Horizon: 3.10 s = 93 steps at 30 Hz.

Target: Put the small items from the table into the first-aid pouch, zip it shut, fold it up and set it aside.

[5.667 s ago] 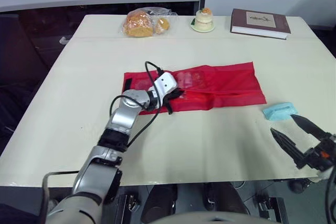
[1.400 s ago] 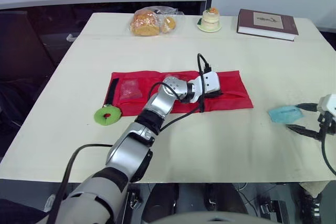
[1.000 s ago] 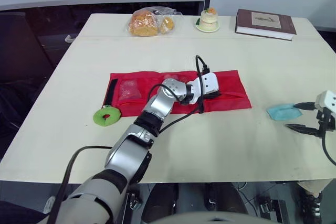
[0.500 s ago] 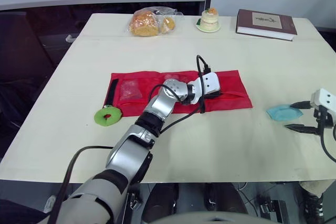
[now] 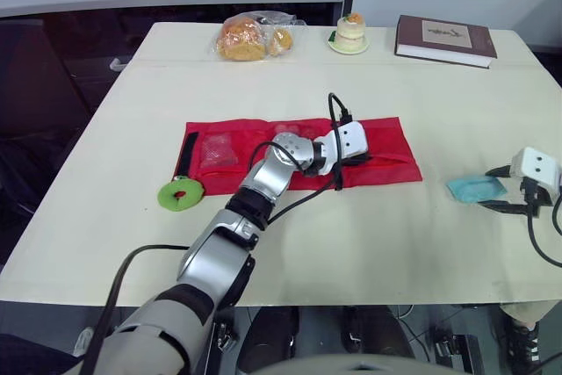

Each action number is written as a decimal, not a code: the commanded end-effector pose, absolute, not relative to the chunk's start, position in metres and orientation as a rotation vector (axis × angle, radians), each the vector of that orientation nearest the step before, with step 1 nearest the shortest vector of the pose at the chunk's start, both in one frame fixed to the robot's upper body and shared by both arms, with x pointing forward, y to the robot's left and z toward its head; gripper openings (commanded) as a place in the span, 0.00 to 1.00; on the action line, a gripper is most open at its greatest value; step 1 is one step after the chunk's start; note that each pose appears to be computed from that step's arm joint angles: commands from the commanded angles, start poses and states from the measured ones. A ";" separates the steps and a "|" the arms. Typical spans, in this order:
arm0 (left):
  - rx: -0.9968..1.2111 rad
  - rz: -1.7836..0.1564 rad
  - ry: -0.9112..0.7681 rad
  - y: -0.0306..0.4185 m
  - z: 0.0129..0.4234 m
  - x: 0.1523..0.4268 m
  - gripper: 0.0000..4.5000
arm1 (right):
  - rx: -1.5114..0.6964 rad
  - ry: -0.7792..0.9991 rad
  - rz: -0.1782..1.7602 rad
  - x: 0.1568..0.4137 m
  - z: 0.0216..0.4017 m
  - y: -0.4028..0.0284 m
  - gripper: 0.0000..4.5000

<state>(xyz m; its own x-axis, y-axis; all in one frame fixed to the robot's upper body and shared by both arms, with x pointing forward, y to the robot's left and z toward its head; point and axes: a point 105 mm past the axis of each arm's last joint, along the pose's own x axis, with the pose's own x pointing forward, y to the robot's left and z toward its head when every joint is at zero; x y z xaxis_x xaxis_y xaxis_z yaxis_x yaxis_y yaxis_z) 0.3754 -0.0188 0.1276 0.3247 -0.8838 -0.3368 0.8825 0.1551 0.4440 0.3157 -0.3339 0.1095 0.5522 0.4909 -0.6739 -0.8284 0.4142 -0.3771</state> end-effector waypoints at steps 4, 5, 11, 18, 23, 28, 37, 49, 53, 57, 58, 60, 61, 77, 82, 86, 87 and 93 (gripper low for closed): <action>0.626 -1.270 -0.063 -0.026 0.141 0.372 0.00 | -0.805 0.474 0.869 0.314 0.123 -0.338 0.16; 0.625 -1.272 -0.064 -0.027 0.141 0.371 0.00 | -0.813 0.470 0.871 0.313 0.124 -0.339 0.08; 0.610 -1.272 -0.060 -0.027 0.140 0.370 0.00 | -0.848 0.416 0.923 0.306 0.135 -0.310 0.06; 0.550 -1.280 -0.048 -0.036 0.142 0.365 0.00 | -0.780 0.268 0.980 0.292 0.149 -0.217 0.06; 0.530 -1.297 -0.045 -0.040 0.144 0.359 0.00 | -0.774 0.288 0.804 0.302 0.145 -0.184 0.06; 0.509 -1.308 -0.047 -0.046 0.148 0.354 0.00 | -0.782 0.340 0.639 0.313 0.135 -0.182 0.06; 0.487 -1.348 -0.042 -0.058 0.146 0.341 0.00 | -0.733 0.368 0.443 0.329 0.130 -0.166 0.06; 0.479 -1.361 -0.020 -0.060 0.137 0.336 0.00 | -0.341 0.405 0.336 0.336 0.143 -0.131 0.06; 0.480 -1.343 -0.010 -0.057 0.135 0.342 0.00 | -0.358 0.408 0.364 0.329 0.142 -0.131 0.44; 0.482 -1.317 -0.003 -0.052 0.135 0.349 0.00 | -0.364 0.409 0.417 0.317 0.143 -0.134 0.53; 0.482 -1.311 -0.002 -0.052 0.135 0.351 0.00 | -0.368 0.407 0.437 0.313 0.144 -0.134 0.53; 0.480 -1.303 -0.002 -0.051 0.135 0.354 0.00 | -0.368 0.407 0.470 0.304 0.146 -0.136 0.53; 0.479 -1.300 -0.002 -0.050 0.136 0.354 0.00 | -0.369 0.409 0.484 0.300 0.147 -0.138 0.53; 0.479 -1.311 -0.012 -0.051 0.136 0.355 0.00 | -0.381 0.454 0.447 0.296 0.125 -0.166 0.01; 0.483 -1.339 -0.015 -0.053 0.135 0.349 0.00 | -0.274 0.342 0.422 0.325 0.127 -0.147 0.01; 0.482 -1.341 -0.014 -0.055 0.134 0.349 0.00 | -0.213 0.231 0.374 0.337 0.141 -0.149 0.01; 0.480 -1.340 -0.014 -0.055 0.134 0.349 0.00 | -0.217 0.220 0.365 0.337 0.141 -0.152 0.01; 0.461 -1.335 -0.021 -0.059 0.136 0.350 0.00 | -0.240 0.250 0.455 0.307 0.131 -0.161 0.01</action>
